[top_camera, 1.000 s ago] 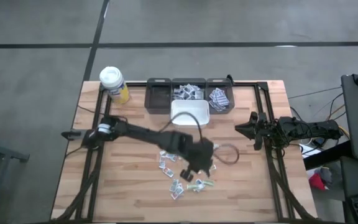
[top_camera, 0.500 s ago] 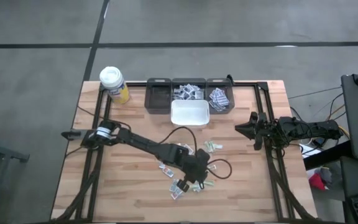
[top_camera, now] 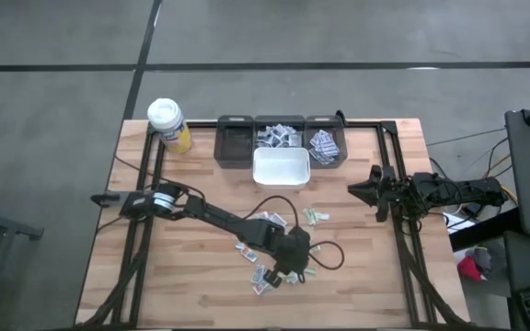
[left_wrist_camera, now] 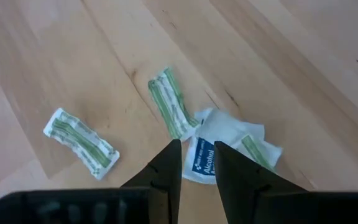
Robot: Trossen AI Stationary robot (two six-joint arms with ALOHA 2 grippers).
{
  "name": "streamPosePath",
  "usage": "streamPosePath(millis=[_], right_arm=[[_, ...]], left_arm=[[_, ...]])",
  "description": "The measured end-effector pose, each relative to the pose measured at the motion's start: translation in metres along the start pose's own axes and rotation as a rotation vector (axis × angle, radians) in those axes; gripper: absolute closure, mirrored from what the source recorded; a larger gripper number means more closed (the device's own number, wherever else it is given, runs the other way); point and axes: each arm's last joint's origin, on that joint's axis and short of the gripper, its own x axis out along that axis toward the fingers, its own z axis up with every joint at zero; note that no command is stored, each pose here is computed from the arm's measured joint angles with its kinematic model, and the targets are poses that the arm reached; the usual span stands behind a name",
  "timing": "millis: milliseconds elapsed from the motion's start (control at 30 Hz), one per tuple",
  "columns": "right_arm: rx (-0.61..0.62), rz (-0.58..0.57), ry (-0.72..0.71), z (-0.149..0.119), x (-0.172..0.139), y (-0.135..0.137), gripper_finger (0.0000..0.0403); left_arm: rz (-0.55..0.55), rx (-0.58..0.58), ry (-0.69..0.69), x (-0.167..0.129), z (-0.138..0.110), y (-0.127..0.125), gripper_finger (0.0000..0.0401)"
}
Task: Pick & Place First Aid Supplies
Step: Put the bottom alcohol pad into the middle black bin
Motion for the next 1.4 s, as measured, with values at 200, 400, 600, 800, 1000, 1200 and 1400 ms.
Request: streamPosePath(millis=[200,400,600,800,1000,1200,1400], right_arm=[[0.0,0.0,0.0,0.0,0.0,0.0,0.0339],[0.0,0.0,0.0,0.0,0.0,0.0,0.0339],[0.0,0.0,0.001,0.0,0.0,0.0,0.0339],[0.0,0.0,0.0,0.0,0.0,0.0,0.0339],[0.0,0.0,0.001,0.0,0.0,0.0,0.0339],[0.0,0.0,0.0,0.0,0.0,0.0,0.0339],[0.0,0.0,0.0,0.0,0.0,0.0,0.0339]], left_arm=[[-0.009,-0.037,0.028,0.013,-0.007,-0.001,0.0311],[-0.014,-0.064,0.061,0.025,-0.014,-0.002,0.0311],[0.056,-0.119,0.2,0.022,-0.025,-0.002,0.0311],[0.067,-0.179,0.278,0.015,-0.031,0.0,0.0311],[0.075,-0.293,0.382,0.009,-0.037,-0.002,0.0311],[0.104,-0.33,0.436,-0.002,-0.03,0.0,0.0311],[0.125,-0.321,0.361,-0.003,-0.018,0.004,0.0311]])
